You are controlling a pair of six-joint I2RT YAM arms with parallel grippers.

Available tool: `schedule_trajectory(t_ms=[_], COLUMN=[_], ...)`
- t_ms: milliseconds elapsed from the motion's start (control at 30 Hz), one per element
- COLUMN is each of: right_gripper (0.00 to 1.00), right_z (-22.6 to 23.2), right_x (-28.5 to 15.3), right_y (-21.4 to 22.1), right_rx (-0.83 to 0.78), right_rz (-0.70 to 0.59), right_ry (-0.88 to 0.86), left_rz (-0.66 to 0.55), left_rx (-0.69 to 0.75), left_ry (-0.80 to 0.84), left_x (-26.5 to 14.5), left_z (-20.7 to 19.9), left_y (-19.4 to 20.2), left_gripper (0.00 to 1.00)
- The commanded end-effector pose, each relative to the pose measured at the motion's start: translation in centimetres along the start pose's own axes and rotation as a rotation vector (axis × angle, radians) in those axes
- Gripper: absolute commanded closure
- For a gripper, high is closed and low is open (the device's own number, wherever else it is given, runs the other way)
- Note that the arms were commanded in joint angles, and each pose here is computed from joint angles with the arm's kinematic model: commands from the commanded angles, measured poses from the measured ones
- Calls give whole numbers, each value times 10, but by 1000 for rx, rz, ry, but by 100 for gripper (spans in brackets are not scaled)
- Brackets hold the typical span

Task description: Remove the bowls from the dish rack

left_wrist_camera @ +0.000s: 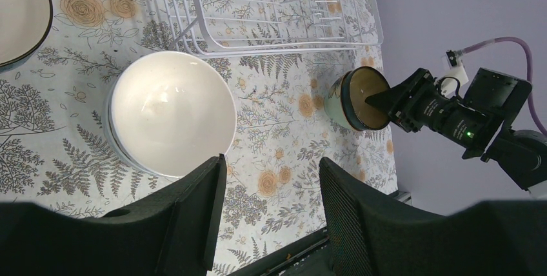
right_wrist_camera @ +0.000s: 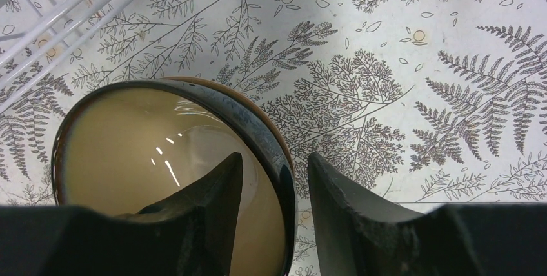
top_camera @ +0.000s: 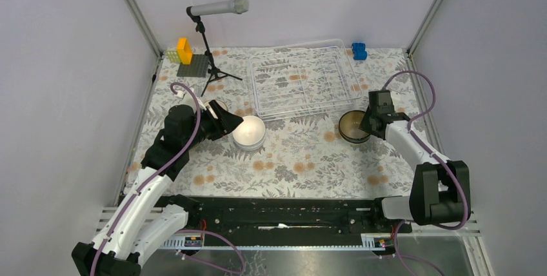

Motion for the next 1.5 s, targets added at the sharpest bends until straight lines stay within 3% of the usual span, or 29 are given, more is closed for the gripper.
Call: schedule_trajectory(t_ms=[0, 600, 700, 800, 933, 1167, 1267, 1467], right_gripper=[50, 44, 32, 15, 1, 0, 0, 0], right_z=[3, 8, 8, 2, -2, 13, 14, 13], right_x=[6, 22, 10, -9, -42, -90, -100, -89], right_y=[1, 19, 9, -8, -36, -81, -98, -113], right_rx=[22, 10, 7, 3, 9, 43, 33, 26], right_rz=[3, 88, 54, -22, -158, -386, -473, -680], right_ry=[-10, -27, -32, -25, -54, -208, -224, -251], left_rz=[-31, -43, -43, -47, -88, -322, -422, -565], left_rx=[8, 15, 27, 41, 42, 89, 100, 174], left_ry=[18, 1, -22, -52, -148, -286, -366, -477], left_x=[1, 1, 3, 5, 6, -12, -21, -22], left_z=[-5, -2, 3, 8, 23, 47, 60, 86], left_y=[-8, -9, -9, -10, -17, -47, -59, -70], left_gripper=[40, 40, 39, 39, 36, 20, 2, 1])
Point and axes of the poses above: each gripper's point midway between its finger pads, its own x axis out along the fingers, its own z axis along the line the jaws close on, y = z × x, the point moved 2 cm from there along -x, back along the fingers, and after that the axes turned 12 degrees about x, right-handed, at the moved point
